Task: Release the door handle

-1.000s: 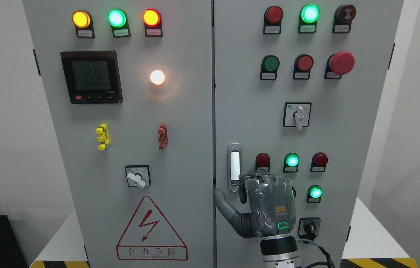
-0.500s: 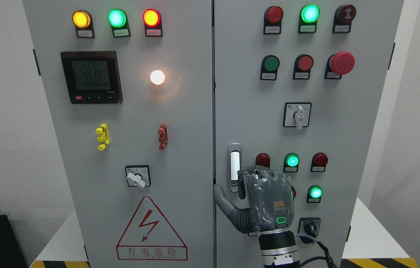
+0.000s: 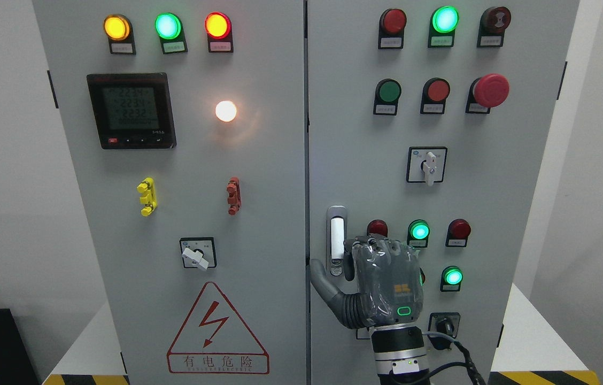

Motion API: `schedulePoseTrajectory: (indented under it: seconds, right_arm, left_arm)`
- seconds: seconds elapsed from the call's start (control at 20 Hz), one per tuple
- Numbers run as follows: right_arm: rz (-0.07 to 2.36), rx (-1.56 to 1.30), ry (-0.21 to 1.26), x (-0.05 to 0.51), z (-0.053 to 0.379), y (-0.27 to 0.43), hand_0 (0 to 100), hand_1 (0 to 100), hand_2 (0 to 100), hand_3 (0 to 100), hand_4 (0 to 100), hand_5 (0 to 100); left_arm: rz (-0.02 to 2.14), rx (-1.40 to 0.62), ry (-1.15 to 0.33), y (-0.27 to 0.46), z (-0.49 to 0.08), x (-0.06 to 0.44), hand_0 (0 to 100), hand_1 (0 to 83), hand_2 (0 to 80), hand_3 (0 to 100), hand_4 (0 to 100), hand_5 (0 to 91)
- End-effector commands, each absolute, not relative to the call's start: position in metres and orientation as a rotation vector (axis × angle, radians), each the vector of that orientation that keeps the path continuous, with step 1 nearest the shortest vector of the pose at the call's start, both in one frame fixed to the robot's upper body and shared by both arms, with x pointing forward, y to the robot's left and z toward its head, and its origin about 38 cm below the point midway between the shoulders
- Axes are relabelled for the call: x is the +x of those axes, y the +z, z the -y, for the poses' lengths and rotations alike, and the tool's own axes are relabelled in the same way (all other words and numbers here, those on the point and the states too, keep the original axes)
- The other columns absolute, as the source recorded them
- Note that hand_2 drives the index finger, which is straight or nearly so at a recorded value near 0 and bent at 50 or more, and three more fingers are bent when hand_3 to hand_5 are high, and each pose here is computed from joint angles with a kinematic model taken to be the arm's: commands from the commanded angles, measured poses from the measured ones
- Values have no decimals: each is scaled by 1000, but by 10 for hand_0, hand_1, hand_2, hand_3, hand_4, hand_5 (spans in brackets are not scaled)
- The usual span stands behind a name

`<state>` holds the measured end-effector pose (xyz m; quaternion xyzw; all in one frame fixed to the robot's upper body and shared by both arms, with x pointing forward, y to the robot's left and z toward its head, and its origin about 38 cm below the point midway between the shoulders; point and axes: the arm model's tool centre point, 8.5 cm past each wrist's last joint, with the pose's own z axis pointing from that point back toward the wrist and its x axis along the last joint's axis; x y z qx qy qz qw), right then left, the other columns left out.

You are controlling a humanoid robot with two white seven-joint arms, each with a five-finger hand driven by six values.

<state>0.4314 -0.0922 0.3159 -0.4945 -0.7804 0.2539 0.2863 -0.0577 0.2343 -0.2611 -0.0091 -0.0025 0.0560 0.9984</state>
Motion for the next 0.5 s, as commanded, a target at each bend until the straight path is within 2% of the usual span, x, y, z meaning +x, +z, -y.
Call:
schedulePoseTrajectory:
  seconds: [0.0, 0.45]
  right_arm:
    - [2076, -1320, 683, 434, 92, 314, 291, 411, 952, 1000, 920, 991]
    - [2071, -1327, 666, 434, 93, 314, 348, 442, 955, 1000, 918, 990]
  left_arm:
    - [-16, -18, 99, -260, -235, -65, 120, 389, 0, 0, 0, 0]
    - [-16, -18, 99, -260, -235, -65, 120, 389, 0, 0, 0, 0]
